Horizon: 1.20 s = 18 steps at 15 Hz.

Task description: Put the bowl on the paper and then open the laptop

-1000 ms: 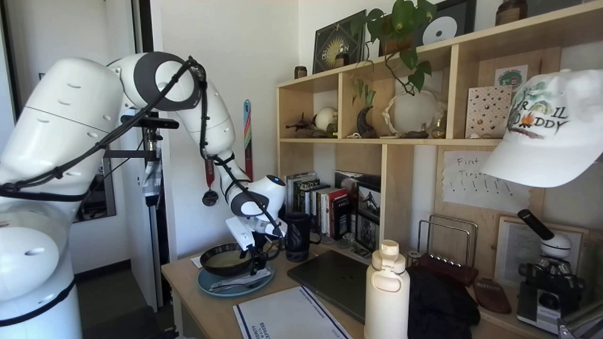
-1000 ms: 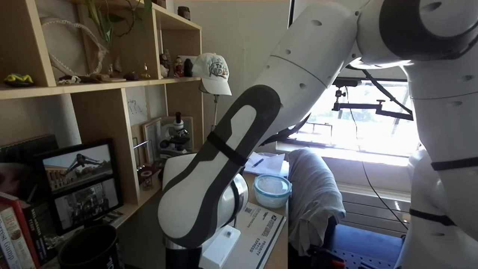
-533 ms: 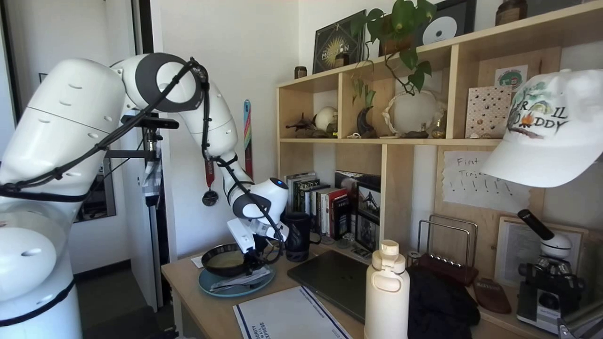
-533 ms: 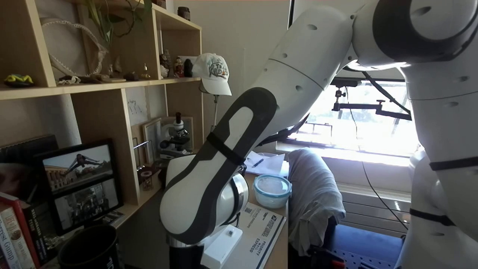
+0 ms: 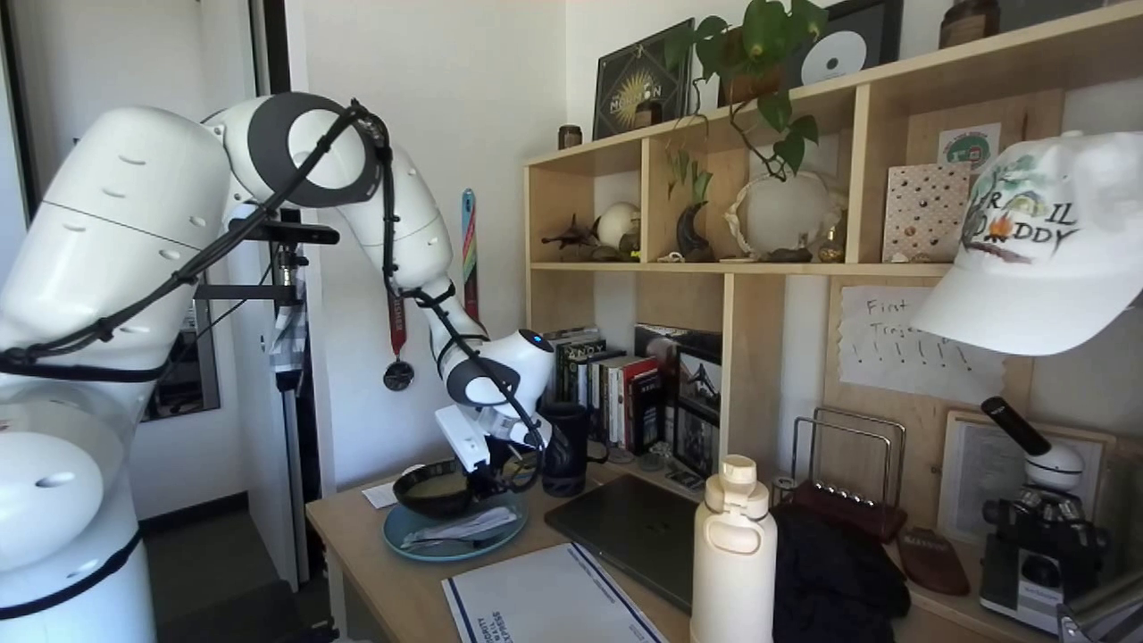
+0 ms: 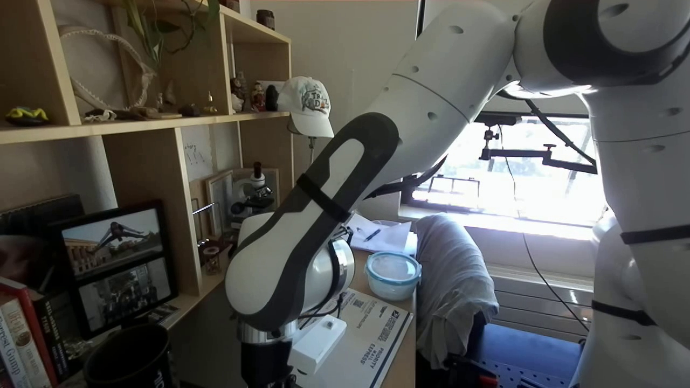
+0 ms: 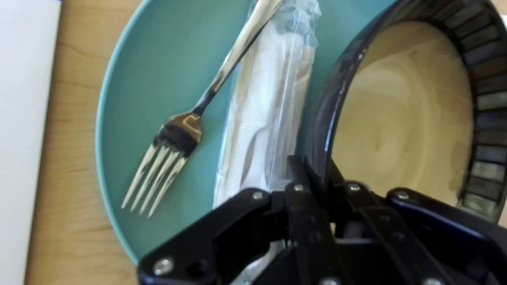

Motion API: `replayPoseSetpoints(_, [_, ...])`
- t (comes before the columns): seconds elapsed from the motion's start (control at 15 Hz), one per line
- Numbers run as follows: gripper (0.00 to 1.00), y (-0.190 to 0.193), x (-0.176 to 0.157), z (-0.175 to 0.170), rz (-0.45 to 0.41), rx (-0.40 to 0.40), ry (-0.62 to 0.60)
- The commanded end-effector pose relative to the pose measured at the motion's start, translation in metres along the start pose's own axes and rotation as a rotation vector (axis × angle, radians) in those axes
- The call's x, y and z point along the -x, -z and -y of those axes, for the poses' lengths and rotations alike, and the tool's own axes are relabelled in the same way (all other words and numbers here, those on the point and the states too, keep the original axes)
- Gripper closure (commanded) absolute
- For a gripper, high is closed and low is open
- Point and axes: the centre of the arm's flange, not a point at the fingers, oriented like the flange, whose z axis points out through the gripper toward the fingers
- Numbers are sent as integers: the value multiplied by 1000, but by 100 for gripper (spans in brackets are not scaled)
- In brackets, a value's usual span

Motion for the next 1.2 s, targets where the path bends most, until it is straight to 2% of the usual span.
replayPoseSetpoints(0.0, [96, 34, 1, 3, -22, -24, 39])
replayPoseSetpoints(0.4, [95, 75, 11, 3, -82, -24, 58])
replayPoseSetpoints(0.53, [95, 90, 25, 0, -100, -12, 34])
replayPoseSetpoints(0.93, [95, 111, 103, -36, -92, -10, -133])
replayPoseSetpoints(1.13, [95, 116, 147, -62, -138, -18, -257])
